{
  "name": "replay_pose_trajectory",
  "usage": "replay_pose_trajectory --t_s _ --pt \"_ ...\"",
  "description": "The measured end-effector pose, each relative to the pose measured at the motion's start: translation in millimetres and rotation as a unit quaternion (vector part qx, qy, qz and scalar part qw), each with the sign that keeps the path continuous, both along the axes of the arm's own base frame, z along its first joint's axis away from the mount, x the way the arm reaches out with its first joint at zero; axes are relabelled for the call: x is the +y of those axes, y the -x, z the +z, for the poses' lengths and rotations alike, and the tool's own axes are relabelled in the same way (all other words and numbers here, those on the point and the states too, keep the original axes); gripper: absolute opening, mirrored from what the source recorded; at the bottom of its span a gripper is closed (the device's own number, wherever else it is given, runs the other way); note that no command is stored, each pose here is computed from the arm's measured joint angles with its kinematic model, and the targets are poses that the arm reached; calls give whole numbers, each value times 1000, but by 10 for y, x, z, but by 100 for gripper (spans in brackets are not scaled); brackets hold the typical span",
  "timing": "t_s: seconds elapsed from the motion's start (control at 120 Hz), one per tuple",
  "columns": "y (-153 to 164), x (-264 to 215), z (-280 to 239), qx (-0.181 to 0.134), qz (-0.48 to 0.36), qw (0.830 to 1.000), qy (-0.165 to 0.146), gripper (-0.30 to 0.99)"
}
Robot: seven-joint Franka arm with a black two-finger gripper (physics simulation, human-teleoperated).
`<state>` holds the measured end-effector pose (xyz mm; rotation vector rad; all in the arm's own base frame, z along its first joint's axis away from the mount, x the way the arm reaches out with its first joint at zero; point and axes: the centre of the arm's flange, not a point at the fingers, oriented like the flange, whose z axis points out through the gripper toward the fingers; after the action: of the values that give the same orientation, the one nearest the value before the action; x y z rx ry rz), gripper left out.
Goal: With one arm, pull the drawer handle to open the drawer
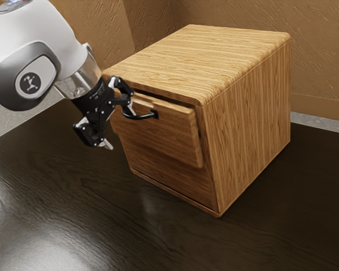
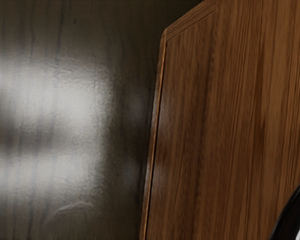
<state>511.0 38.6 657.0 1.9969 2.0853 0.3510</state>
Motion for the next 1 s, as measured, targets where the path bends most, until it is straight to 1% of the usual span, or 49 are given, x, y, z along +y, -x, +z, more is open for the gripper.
replay_pose_trajectory --t_s 0.325,0.567,1.0 --pt "393 97 -20 -14 4 1000 4 69" --pt "625 163 -50 -25 8 1000 6 69" --pt "1081 299 -47 -41 20 999 0 69"
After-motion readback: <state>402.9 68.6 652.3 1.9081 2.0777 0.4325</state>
